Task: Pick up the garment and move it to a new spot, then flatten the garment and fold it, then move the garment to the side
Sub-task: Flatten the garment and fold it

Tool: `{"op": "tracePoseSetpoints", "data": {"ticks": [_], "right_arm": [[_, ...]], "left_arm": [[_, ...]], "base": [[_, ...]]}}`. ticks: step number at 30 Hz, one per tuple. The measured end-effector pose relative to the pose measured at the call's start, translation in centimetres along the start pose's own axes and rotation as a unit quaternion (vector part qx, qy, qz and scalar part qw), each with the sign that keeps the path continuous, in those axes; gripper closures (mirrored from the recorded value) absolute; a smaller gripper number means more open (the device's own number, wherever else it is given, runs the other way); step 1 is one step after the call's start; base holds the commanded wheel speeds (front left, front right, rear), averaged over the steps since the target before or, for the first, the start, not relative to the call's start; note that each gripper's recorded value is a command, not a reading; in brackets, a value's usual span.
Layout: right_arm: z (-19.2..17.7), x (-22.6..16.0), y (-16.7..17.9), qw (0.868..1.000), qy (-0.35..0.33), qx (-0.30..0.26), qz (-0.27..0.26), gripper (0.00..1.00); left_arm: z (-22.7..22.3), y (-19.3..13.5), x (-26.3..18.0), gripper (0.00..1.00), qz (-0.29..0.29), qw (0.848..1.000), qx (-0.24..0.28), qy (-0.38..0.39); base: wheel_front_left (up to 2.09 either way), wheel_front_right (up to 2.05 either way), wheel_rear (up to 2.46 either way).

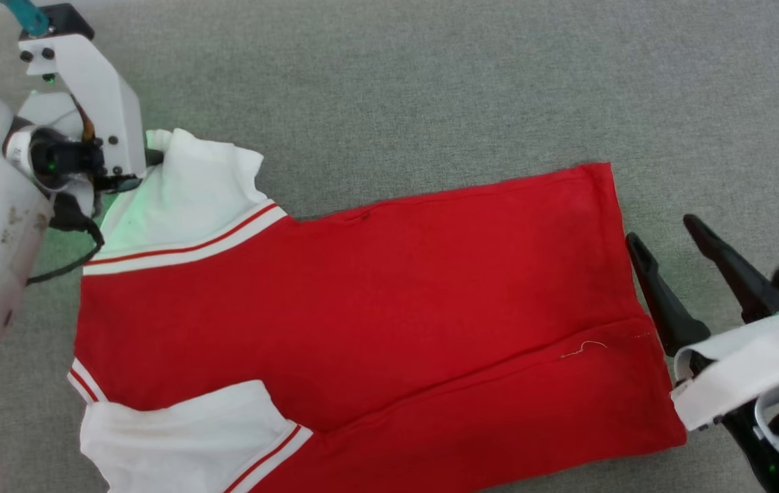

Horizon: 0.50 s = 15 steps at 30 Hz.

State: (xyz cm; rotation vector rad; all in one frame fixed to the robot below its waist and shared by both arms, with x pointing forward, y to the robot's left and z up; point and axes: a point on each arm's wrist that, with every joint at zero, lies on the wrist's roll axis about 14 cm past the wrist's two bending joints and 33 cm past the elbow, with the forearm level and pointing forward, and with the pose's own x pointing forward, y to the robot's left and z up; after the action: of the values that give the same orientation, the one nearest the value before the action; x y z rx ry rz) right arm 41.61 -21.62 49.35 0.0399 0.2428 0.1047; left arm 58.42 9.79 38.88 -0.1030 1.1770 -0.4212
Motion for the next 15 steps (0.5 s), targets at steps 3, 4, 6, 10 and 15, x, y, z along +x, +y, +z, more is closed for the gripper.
{"op": "tracePoseSetpoints", "data": {"ticks": [3, 4, 6, 10, 15], "right_arm": [[-0.9, 0.5, -0.4, 0.999, 0.046, 0.016, 0.001, 0.0], [-1.3, 0.7, -0.6, 0.998, 0.065, 0.019, -0.001, 0.0], [-1.6, 1.2, -1.2, 0.995, 0.096, 0.015, -0.003, 0.0], [-1.9, 2.4, -2.2, 0.989, 0.149, 0.015, -0.009, 0.0], [-3.1, 4.0, -2.5, 0.976, 0.217, 0.012, -0.007, 0.0]], "left_arm": [[0.1, -0.3, 0.0, 1.0, -0.002, 1.0, 0.004, -0.002], [0.1, -0.4, 0.0, 1.0, -0.002, 1.0, 0.007, -0.002], [0.1, -0.5, -0.1, 1.0, -0.002, 1.0, 0.007, -0.004], [0.2, -0.8, -0.3, 1.0, -0.005, 1.0, 0.009, -0.008], [0.1, -1.1, -0.5, 1.0, -0.009, 1.0, 0.012, -0.013]], "base": [[0.0, 0.0, 0.0], [0.0, 0.0, 0.0], [0.0, 0.0, 0.0], [0.0, 0.0, 0.0], [0.0, 0.0, 0.0]]}}
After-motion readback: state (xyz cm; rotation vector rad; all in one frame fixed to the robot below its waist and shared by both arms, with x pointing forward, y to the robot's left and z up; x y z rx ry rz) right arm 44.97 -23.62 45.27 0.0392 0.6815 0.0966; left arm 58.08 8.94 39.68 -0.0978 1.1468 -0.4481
